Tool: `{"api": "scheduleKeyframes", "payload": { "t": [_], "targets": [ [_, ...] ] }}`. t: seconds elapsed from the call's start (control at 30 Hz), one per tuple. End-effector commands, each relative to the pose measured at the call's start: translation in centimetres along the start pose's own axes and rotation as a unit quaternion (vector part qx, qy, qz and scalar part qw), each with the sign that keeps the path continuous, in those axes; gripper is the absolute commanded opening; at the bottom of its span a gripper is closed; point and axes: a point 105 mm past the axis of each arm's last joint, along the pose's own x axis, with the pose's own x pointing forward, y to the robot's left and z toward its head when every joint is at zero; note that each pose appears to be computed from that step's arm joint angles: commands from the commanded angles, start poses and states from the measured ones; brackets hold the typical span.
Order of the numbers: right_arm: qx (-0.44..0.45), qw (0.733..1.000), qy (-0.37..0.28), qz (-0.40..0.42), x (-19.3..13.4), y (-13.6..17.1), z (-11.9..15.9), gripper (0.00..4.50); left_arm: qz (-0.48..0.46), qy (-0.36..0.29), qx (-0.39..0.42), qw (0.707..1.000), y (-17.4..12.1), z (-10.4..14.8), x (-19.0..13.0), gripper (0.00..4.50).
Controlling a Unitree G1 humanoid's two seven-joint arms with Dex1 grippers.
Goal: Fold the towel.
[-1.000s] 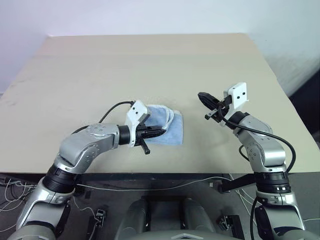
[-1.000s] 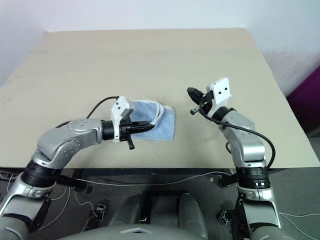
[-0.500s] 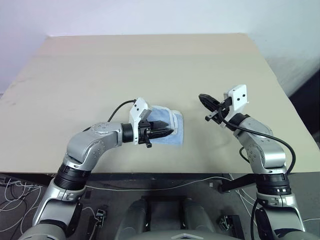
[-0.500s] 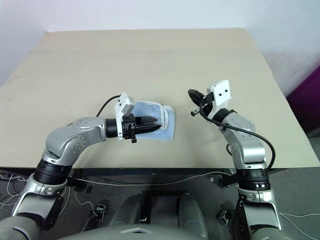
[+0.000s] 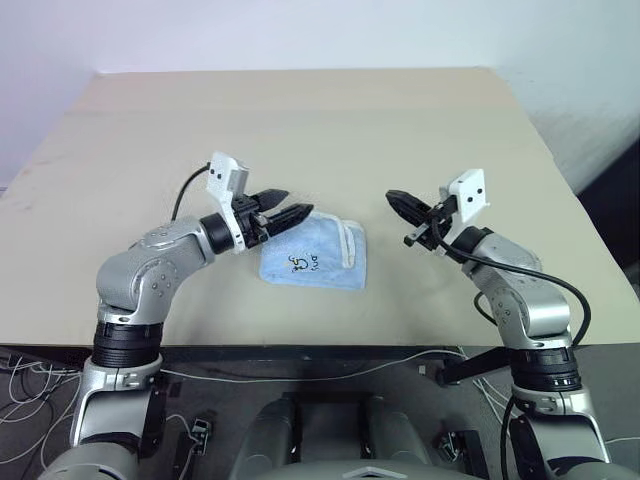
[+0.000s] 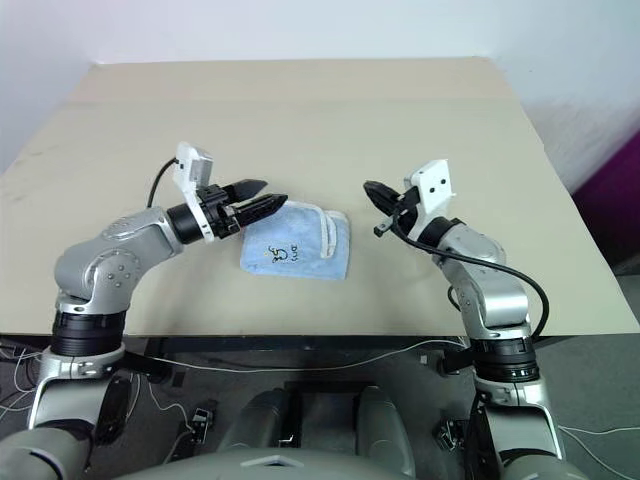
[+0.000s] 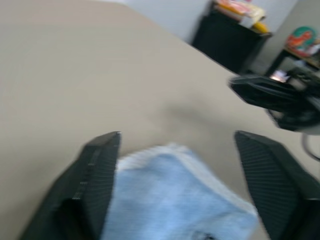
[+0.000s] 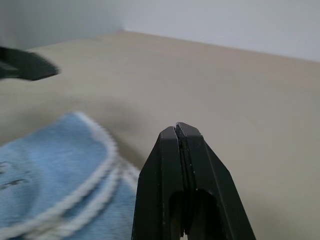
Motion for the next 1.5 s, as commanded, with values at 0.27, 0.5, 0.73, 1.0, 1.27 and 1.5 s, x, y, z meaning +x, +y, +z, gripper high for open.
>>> {"api": "scheduleKeyframes", "payload": {
  "t": [0.27, 0.5, 0.73, 1.0, 1.27, 1.5],
  "targets": [
    [0.032, 0.995, 0.043, 0.08, 3.4, 3.4, -2.8, 0.0, -0.028, 0.062, 0.057, 0.996, -0.2, -5.1, 0.5, 0.53],
    [0.053, 0.985, 0.138, 0.092, 3.4, 4.7, -8.5, 0.0, -0.011, 0.141, 0.102, 0.985, 1.0, -9.6, 0.3, 0.53],
    [0.035, 0.988, 0.117, 0.09, 2.7, 4.7, -7.9, 0.0, -0.013, 0.101, 0.069, 0.992, 0.4, -9.7, 0.6, 0.53],
    [0.076, 0.995, 0.038, 0.042, -0.7, 1.6, -2.8, 0.37, 0.041, 0.006, 0.065, 0.997, 2.6, -4.6, -2.4, 0.47],
    [0.371, 0.925, 0.078, -0.002, -2.7, -0.2, -5.9, 2.98, 0.093, 0.02, 0.086, 0.992, 4.9, -4.6, -4.8, 0.47],
    [0.45, 0.884, 0.128, 0.009, -2.0, 0.8, -7.7, 4.47, 0.095, 0.017, 0.087, 0.992, 4.7, -4.6, -5.4, 0.47]
  ]
}}
